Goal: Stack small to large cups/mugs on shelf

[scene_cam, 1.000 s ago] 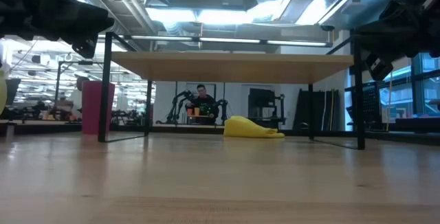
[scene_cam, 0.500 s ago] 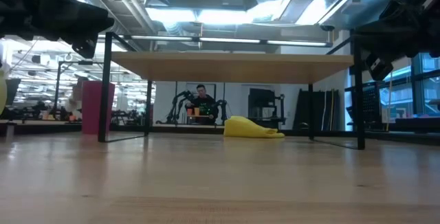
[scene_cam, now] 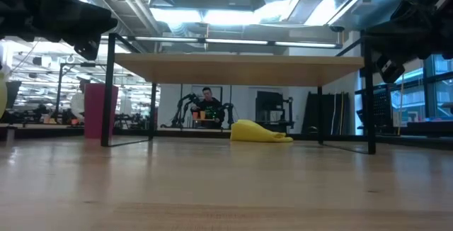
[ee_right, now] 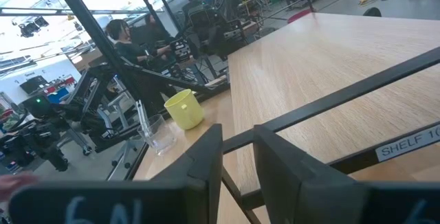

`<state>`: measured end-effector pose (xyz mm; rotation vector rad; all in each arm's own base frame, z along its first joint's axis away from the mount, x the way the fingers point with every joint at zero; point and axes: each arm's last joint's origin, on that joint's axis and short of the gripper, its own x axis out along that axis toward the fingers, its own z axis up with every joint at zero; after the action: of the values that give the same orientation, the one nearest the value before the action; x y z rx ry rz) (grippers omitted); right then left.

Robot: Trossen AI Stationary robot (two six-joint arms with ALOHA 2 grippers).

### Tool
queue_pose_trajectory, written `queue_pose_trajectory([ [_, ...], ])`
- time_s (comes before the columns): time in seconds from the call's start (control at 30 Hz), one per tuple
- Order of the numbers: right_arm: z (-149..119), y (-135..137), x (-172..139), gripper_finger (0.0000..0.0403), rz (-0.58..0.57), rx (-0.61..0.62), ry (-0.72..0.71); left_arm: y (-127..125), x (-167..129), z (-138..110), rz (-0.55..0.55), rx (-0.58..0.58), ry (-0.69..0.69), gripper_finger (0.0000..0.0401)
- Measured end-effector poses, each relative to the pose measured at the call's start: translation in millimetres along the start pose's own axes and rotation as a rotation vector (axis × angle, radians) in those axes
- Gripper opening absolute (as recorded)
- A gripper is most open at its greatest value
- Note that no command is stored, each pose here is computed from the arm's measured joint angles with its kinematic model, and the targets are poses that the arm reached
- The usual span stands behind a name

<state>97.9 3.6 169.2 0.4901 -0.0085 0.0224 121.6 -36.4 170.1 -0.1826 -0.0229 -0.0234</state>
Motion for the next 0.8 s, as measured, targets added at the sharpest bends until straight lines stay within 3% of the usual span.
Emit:
queue_pose_trajectory([
  [0.33,0,0,0,0.0084,0.0,0.0,0.0,0,0,0,-0.002,-0.013,-0.004,0.0076],
  [0.4,0,0,0,0.0084,0.0,0.0,0.0,-1,0,6,-0.023,-0.12,-0.055,0.0076],
  [0.57,0,0,0,0.0084,0.0,0.0,0.0,-4,-7,35,-0.174,-0.63,-0.324,0.0076],
  [0.67,0,0,0,0.0084,0.0,0.0,0.0,-2,-13,50,-0.168,-0.694,-0.49,0.0076],
  [0.8,0,0,0,0.0084,0.0,0.0,0.0,4,-22,62,-0.034,-0.715,-0.683,0.0076],
])
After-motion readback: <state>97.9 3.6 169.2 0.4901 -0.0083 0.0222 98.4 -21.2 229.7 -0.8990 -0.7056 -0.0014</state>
